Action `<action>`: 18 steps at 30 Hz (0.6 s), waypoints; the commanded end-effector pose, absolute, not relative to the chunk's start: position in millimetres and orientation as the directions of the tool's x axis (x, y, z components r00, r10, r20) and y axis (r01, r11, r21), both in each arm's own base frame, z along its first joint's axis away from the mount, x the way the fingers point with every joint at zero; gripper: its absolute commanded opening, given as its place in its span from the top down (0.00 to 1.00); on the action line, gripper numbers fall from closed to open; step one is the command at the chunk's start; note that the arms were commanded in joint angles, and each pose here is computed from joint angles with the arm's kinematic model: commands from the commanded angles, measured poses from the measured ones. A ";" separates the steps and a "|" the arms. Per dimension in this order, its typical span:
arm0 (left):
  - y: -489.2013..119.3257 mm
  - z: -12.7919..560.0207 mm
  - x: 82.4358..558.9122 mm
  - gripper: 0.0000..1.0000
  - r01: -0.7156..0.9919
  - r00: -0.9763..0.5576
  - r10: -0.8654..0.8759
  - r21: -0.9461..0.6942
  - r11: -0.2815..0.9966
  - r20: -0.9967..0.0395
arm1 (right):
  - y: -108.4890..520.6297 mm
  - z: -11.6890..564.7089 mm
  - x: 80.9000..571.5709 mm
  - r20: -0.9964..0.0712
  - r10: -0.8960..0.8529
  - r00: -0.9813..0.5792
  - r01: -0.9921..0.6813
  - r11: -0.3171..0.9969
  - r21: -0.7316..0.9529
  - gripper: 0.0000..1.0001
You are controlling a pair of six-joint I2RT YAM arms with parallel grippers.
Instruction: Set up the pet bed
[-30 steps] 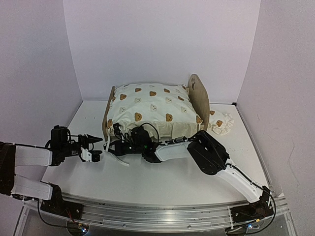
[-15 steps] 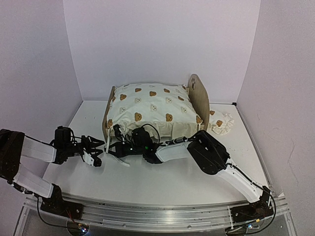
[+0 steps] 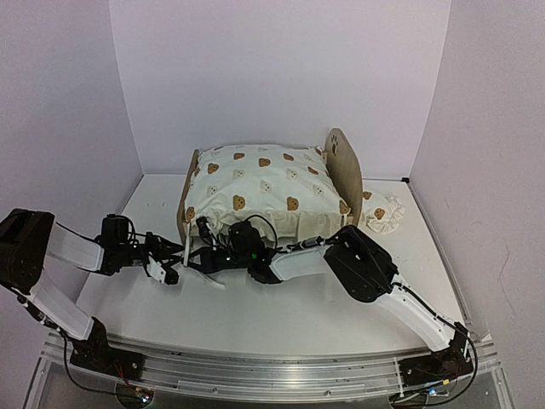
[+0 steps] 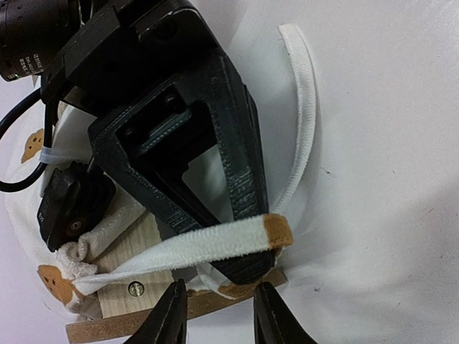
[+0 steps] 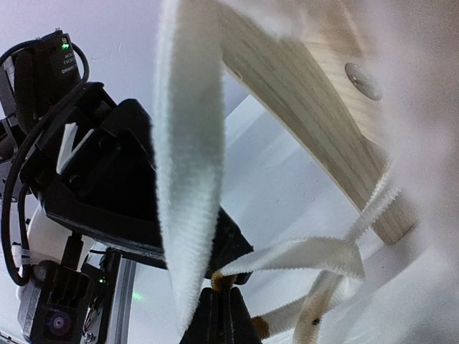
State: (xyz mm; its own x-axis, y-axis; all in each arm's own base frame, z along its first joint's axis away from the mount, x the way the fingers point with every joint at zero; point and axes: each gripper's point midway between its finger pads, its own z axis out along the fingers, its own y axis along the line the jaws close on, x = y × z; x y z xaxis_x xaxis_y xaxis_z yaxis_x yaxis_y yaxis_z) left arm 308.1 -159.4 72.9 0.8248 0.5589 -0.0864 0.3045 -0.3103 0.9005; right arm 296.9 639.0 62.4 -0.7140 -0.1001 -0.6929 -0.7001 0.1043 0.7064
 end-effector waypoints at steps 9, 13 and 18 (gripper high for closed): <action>-163.0 66.6 314.0 0.69 0.089 0.900 0.415 0.878 -0.470 0.130 | 642.9 132.8 289.4 -0.751 -0.042 -0.659 -0.751 -0.005 0.660 1.00; -161.8 66.4 319.1 0.92 0.102 0.896 0.426 0.874 -0.475 0.127 | 642.5 133.2 289.8 -0.752 -0.041 -0.658 -0.752 -0.003 0.659 1.00; -158.6 65.9 322.1 1.00 0.120 0.883 0.451 0.870 -0.479 0.127 | 641.1 131.2 289.4 -0.751 -0.043 -0.659 -0.751 0.004 0.660 1.00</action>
